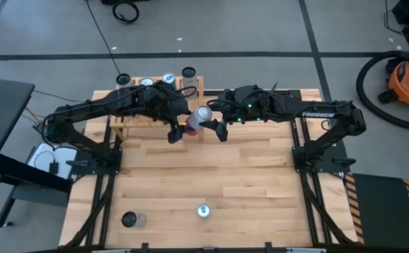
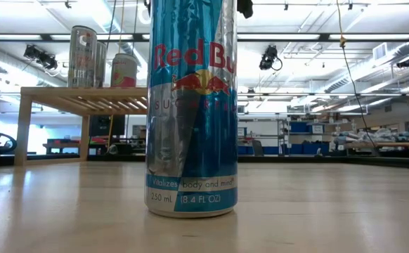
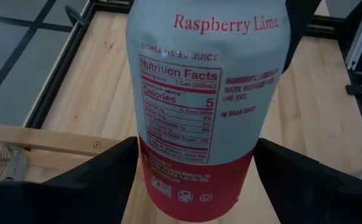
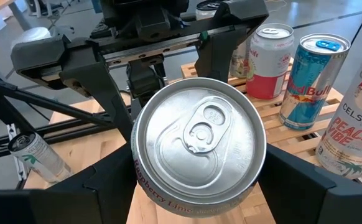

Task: Place canned beverage on shelf
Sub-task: Put the pink white soda can on the shelf aligned with the other pink white soda can

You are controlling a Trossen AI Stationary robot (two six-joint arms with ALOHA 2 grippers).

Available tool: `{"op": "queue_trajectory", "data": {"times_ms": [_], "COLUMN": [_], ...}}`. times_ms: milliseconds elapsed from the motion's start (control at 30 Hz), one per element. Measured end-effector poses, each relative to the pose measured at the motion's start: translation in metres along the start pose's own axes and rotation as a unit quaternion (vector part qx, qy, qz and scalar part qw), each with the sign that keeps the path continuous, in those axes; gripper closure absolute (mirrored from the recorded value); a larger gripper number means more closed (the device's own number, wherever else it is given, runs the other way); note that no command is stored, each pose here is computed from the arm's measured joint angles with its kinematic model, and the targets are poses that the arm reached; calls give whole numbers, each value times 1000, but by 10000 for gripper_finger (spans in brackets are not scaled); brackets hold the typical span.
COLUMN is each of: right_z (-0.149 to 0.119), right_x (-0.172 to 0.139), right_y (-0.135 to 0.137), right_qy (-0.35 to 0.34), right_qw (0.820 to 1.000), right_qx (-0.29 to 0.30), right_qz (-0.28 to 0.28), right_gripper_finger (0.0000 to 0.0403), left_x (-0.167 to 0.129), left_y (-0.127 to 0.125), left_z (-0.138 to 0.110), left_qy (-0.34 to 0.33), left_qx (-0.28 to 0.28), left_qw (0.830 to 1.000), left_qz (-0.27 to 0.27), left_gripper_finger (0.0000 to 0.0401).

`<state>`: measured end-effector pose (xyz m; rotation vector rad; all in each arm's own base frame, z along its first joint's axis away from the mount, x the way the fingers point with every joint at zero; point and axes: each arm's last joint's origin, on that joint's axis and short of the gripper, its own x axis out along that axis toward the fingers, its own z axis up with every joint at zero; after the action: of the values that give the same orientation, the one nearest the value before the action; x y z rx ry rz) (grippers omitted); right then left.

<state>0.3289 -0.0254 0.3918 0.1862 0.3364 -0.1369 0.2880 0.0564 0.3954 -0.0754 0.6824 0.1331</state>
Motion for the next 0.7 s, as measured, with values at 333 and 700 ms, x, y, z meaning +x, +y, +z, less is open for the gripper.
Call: {"op": "queue_trajectory", "data": {"times_ms": [333, 700], "right_z": [2, 4], "right_x": [-1, -1], "right_y": [-6, -10], "right_qy": [-5, -9], "right_qw": [1000, 1000], "right_qx": [3, -2], "right_qz": [-7, 1], "right_gripper_finger": [109, 109], "left_x": [0, 0], "left_y": [1, 0], "left_z": [9, 9], "left_qy": [-46, -50], "left_qx": [-21, -41], "left_qw": [999, 998], "left_qz": [2, 0], "left_gripper_finger": [83, 83]}}
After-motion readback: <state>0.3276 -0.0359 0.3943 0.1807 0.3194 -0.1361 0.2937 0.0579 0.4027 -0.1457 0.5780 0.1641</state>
